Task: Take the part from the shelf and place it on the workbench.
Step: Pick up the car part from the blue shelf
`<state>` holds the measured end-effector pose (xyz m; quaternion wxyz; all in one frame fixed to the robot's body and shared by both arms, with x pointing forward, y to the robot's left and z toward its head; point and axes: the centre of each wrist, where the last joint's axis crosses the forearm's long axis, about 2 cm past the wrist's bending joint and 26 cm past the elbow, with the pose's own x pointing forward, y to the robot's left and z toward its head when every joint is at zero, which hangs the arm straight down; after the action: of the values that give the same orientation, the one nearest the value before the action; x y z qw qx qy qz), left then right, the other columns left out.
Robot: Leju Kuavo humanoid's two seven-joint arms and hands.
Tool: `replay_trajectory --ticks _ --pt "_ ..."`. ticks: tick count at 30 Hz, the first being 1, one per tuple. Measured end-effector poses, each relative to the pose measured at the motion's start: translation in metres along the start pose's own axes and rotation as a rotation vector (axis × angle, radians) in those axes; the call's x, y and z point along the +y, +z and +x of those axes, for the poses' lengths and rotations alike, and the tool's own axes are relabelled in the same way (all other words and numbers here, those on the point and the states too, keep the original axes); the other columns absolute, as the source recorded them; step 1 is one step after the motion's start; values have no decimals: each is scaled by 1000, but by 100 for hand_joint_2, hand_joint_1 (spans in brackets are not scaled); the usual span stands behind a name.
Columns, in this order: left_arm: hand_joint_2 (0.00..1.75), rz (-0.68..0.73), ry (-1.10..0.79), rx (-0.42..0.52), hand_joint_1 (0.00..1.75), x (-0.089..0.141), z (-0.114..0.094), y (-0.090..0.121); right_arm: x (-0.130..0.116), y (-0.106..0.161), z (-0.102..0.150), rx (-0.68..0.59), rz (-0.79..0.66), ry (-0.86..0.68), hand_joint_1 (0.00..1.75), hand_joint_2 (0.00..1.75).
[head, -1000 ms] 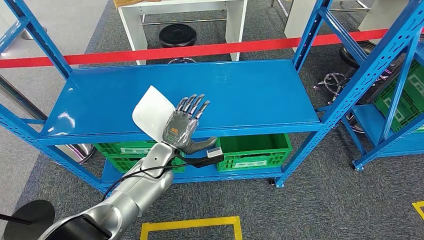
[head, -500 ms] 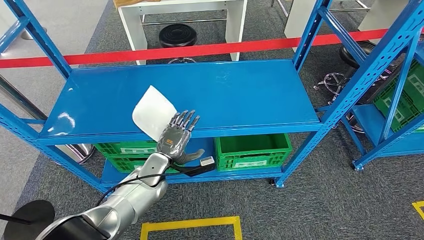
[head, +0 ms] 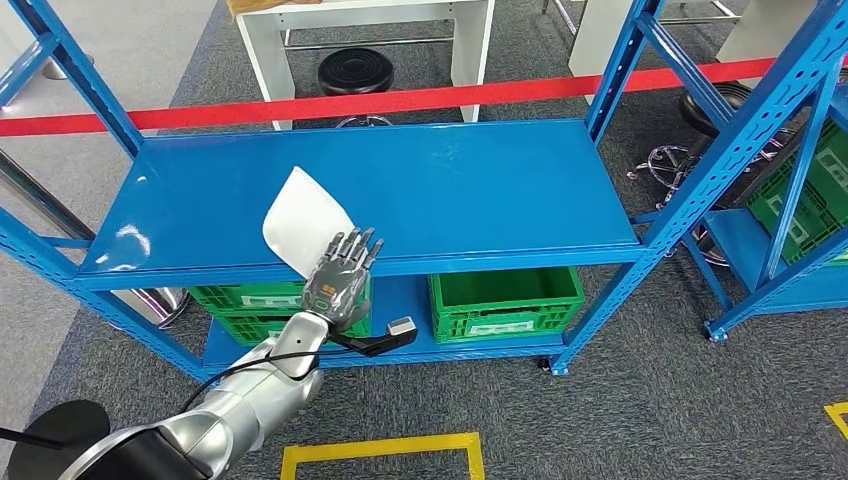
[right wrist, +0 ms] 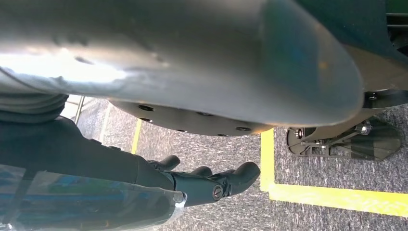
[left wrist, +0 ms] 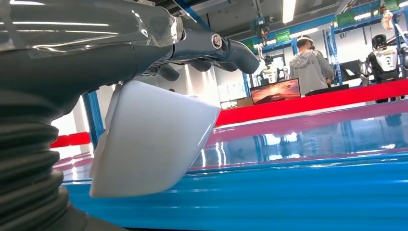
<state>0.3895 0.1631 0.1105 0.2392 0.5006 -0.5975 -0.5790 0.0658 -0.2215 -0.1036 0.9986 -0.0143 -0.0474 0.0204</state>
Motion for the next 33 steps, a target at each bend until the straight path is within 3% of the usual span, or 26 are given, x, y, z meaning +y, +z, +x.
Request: replay_trajectory --ticks 23,27,33 --pt "175 88 -100 53 0 7 -19 -3 -1 0 -1 29 -1 24 0 0" --pt "175 98 -102 49 174 8 -21 -4 0 0 -1 30 0 27 0 0" --pt "175 97 -96 18 175 8 -22 -3 0 0 -1 30 1 29 0 0"
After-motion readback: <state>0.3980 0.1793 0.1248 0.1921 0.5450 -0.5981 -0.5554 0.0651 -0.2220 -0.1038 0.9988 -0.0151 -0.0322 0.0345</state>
